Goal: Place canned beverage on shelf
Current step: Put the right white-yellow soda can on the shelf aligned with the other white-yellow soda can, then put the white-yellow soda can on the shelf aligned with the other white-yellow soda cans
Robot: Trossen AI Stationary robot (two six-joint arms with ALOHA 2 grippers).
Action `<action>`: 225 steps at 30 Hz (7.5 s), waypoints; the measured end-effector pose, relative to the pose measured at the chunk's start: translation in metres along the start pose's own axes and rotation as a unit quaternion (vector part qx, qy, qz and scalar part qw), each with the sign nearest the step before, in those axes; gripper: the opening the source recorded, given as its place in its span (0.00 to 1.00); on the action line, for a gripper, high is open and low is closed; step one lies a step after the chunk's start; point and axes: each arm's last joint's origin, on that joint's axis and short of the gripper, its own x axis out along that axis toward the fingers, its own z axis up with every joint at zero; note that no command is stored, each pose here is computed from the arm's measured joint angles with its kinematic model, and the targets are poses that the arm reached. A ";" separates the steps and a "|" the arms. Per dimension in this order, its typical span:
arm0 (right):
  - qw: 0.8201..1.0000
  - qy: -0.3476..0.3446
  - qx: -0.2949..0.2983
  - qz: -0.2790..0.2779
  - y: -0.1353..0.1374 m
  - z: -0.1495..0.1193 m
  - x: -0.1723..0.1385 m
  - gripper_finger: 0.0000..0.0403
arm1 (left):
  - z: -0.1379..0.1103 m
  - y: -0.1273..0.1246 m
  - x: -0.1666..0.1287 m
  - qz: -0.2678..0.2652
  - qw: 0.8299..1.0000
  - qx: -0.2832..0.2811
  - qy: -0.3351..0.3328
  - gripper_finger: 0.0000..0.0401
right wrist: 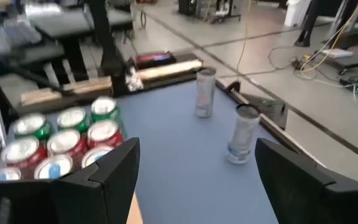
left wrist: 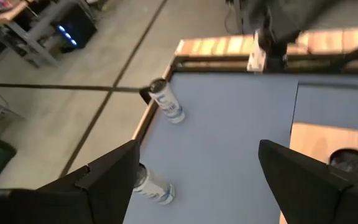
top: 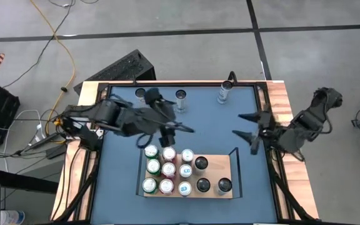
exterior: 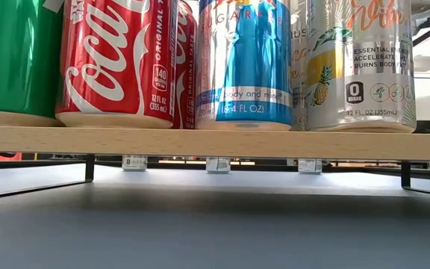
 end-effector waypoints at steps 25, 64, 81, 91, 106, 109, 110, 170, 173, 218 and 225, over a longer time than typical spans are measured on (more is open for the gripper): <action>0.991 0.077 -0.088 0.064 0.091 -0.013 0.082 0.75 | 0.003 0.029 -0.051 0.011 0.998 -0.029 -0.049 0.79; 0.979 0.160 -0.094 0.080 0.122 -0.051 0.112 0.75 | -0.006 0.043 -0.073 0.008 0.997 -0.070 -0.038 0.79; 0.975 0.179 -0.083 0.100 0.119 -0.049 0.117 0.75 | -0.010 0.044 -0.072 0.010 0.998 -0.054 -0.022 0.79; 0.974 0.171 -0.091 0.116 0.123 -0.048 0.115 0.75 | -0.010 0.044 -0.072 0.015 0.998 -0.054 -0.023 0.79; 0.973 0.163 -0.100 0.130 0.125 -0.035 0.112 0.75 | -0.010 0.044 -0.072 0.020 0.998 -0.055 -0.024 0.79; 0.972 0.172 -0.102 0.126 0.123 -0.037 0.112 0.75 | -0.010 0.044 -0.072 0.020 0.998 -0.055 -0.024 0.79; 0.971 0.177 -0.102 0.128 0.123 -0.038 0.111 0.75 | -0.010 0.044 -0.072 0.020 0.998 -0.055 -0.024 0.79; 0.988 0.012 -0.113 0.105 0.119 0.086 -0.028 0.75 | 0.015 0.053 -0.084 -0.019 0.990 -0.039 -0.136 0.79; 0.988 -0.002 -0.125 0.096 0.120 0.085 -0.034 0.75 | 0.013 0.056 -0.088 -0.026 0.990 -0.048 -0.133 0.79; 0.971 -0.154 -0.138 0.120 -0.081 0.162 -0.128 0.75 | 0.005 0.151 -0.100 -0.031 0.970 -0.152 -0.186 0.79; 0.957 -0.144 -0.071 0.239 -0.132 0.139 -0.106 0.75 | 0.001 0.165 -0.090 -0.181 0.950 -0.182 -0.179 0.79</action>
